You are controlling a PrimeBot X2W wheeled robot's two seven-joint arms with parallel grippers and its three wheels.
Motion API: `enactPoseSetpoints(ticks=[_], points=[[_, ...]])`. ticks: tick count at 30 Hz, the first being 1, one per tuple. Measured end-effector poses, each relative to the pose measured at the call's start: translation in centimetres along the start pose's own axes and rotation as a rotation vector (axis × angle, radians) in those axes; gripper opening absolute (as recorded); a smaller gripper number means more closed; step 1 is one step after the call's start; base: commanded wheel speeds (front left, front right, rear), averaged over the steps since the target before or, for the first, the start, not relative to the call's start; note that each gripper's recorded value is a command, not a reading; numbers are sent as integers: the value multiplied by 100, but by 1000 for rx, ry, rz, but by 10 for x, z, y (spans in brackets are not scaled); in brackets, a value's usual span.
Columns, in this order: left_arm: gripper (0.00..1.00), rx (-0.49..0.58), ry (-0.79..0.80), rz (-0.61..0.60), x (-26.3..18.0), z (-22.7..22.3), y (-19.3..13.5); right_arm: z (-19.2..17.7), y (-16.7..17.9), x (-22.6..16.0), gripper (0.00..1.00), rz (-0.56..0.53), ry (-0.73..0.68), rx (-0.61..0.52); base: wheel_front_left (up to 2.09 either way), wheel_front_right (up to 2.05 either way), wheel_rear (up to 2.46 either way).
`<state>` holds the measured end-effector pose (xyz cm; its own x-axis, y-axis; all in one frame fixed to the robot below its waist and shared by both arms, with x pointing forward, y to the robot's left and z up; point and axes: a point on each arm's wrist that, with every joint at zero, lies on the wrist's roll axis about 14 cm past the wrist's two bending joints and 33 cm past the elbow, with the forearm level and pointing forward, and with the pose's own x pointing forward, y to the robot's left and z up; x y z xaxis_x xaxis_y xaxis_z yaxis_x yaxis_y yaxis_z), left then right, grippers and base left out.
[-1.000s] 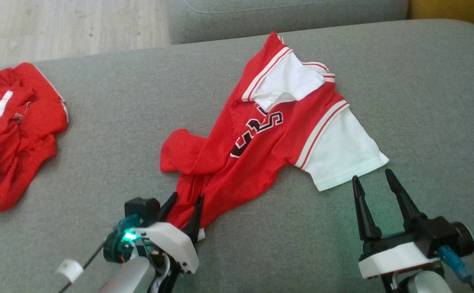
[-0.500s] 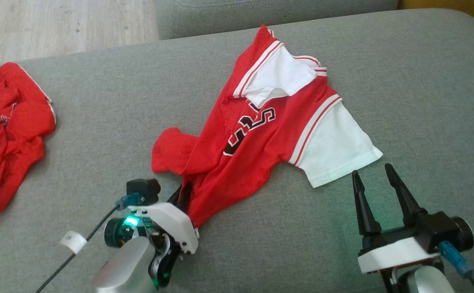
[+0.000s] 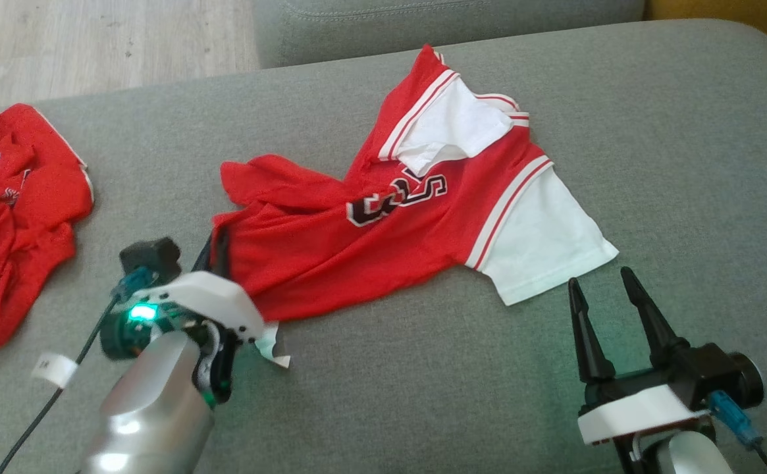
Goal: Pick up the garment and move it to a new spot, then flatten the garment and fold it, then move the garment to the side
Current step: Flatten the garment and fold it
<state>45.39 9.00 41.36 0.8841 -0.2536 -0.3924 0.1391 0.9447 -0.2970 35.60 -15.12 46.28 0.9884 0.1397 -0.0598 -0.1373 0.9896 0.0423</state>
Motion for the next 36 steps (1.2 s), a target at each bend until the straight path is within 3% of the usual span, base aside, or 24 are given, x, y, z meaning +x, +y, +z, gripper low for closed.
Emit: enactPoseSetpoints(ticks=[3, 4, 7, 12, 20, 27, 36], points=[[0, 3, 32, 54, -1, -11, 15, 0, 0, -2, 100, -1, 0, 0, 0, 0, 0], [13, -5, 39, 67, -1, -14, 18, 0, 0, -2, 100, -3, 0, 0, 0, 0, 0], [100, -47, 16, 100, -2, -14, 26, 0, -2, -3, 100, -7, -1, -1, 0, 0, 0], [100, -83, -69, 132, -5, 1, 39, 2, -5, -3, 100, -16, -4, -2, 0, 0, 0], [100, -138, -181, 65, -29, 9, 29, 7, -4, -2, 100, -12, -24, -4, 0, 0, 0], [100, -149, -111, 80, -70, -46, 28, 8, 1, 0, 100, 5, -27, -3, 0, 0, 0], [100, -118, -115, 56, -67, -35, 25, 3, 6, 2, 100, 21, -12, 0, 0, 0, 0]])
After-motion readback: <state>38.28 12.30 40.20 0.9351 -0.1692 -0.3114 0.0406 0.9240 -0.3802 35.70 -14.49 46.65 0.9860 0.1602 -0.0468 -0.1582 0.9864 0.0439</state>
